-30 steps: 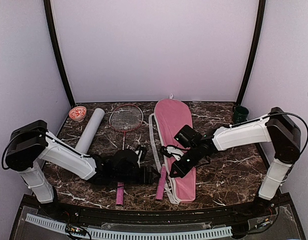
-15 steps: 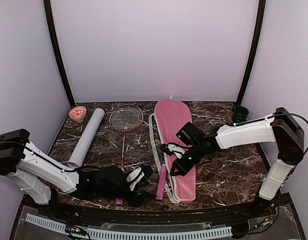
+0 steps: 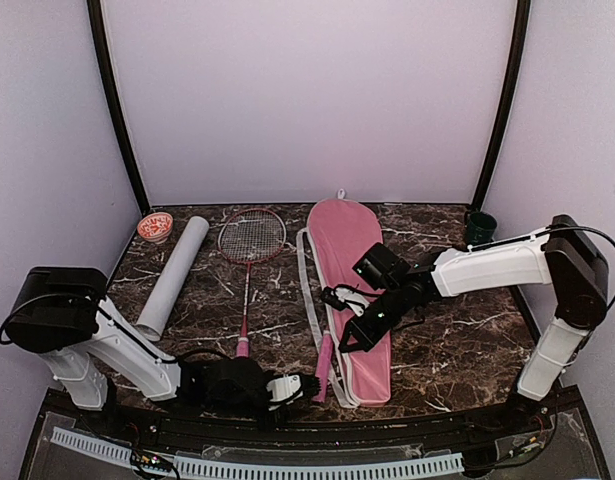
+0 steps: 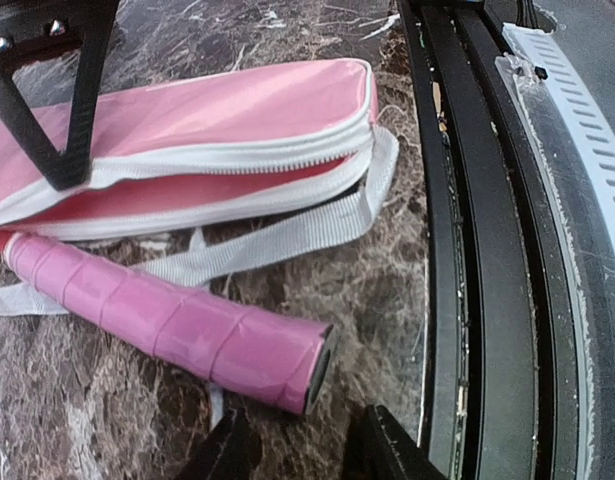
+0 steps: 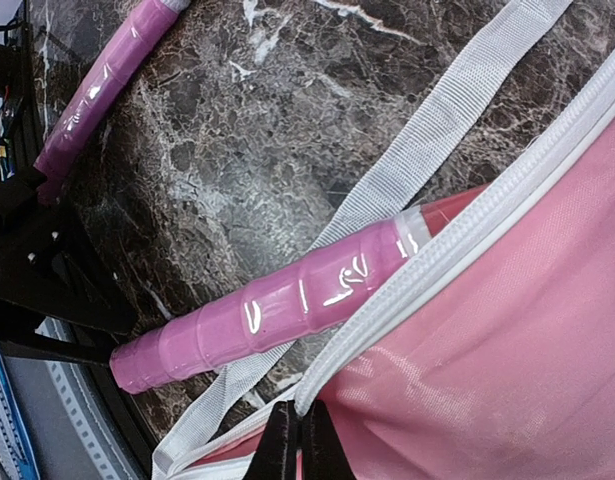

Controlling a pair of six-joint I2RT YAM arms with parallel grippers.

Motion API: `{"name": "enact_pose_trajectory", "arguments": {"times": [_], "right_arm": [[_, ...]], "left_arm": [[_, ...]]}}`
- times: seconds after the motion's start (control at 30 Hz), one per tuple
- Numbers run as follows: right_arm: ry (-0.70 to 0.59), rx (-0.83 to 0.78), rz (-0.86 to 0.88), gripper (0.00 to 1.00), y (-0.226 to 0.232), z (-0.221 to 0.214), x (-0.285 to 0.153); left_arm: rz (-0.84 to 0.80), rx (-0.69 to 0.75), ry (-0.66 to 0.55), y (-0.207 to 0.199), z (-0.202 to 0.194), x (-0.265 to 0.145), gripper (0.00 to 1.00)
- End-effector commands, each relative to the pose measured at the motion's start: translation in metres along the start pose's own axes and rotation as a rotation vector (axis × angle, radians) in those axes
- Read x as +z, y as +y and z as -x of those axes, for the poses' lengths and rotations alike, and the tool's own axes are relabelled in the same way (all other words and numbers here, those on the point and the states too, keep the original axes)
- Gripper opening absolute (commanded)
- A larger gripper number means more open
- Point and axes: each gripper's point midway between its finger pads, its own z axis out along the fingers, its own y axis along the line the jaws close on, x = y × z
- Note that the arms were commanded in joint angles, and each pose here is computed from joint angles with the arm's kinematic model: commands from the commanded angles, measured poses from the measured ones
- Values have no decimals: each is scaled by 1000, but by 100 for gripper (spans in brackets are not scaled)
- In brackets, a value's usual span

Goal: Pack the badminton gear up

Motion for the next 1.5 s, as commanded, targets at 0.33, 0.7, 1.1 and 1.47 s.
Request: {"name": "enact_pose_trajectory", "arguments": {"times": [0.33, 0.7, 1.1, 1.47], "right_arm": [[4, -4, 80, 0, 13, 4, 4], [-27, -9, 146, 0, 30, 11, -2], [-57, 18, 261, 0, 54, 14, -7], [-38, 114, 247, 0, 35, 0, 3]], "left_arm": [[77, 91, -200, 10, 54, 14, 19], [98, 65, -232, 14, 69, 32, 16], [123, 73, -287, 18, 93, 34, 16], [172, 46, -326, 28, 100, 23, 16]]}}
